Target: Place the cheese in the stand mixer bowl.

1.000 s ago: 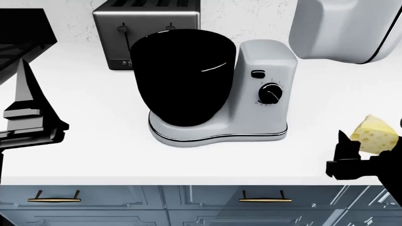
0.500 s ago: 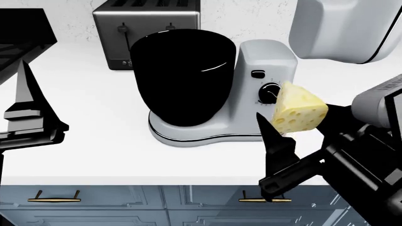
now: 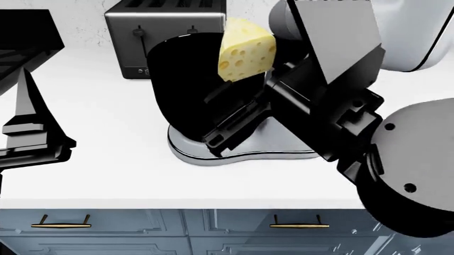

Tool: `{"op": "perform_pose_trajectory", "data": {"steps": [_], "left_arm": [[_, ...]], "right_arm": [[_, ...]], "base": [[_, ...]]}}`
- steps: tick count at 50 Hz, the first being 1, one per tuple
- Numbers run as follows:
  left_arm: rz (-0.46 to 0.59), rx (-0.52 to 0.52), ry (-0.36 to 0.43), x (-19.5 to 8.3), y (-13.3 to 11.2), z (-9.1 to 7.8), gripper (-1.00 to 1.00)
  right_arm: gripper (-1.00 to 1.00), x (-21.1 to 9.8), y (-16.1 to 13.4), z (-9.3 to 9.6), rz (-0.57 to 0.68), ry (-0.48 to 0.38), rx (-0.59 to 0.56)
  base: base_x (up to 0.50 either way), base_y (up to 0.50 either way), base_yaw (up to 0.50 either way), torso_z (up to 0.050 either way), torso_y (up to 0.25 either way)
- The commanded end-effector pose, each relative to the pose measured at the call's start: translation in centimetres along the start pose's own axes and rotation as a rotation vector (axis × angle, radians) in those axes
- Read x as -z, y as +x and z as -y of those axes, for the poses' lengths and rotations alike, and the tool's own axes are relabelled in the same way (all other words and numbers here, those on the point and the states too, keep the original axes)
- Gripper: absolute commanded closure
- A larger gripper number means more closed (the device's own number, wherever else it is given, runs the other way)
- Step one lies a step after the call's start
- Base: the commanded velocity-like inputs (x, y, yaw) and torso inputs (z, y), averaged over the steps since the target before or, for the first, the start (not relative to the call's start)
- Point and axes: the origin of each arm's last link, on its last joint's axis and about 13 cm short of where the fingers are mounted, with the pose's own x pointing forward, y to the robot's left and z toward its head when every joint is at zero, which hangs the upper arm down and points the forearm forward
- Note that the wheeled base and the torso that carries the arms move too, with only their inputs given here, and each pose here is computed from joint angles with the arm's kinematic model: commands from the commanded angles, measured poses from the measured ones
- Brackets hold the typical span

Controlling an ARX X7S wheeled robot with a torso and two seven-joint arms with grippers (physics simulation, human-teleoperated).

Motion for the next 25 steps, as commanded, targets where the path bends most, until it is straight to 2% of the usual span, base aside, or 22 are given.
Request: {"op": "perform_pose_trajectory", "data": {"steps": [1, 19, 25], "left_arm": [[0.029, -0.007, 0.0, -0.1, 0.2, -0.1, -1.0], [0.028, -0.008, 0.005, -0.2, 0.1, -0.2, -1.0], [0.03, -0.014, 0.005, -0.2, 0.1, -0.3, -1.0]], "right_arm": [[1.0, -2.2, 4.6, 0.0, 0.053, -0.028, -0.047], [1.0, -1.0, 10.0, -1.0, -0.032, -0.055, -0.04], [1.0, -0.7, 10.3, -1.3, -0.041, -0.07, -0.035]], "base": [[0.0, 0.0, 0.0, 0.0, 0.0], [0.0, 0.0, 0.0, 0.0, 0.0], [0.0, 0.0, 0.0, 0.0, 0.0]]}}
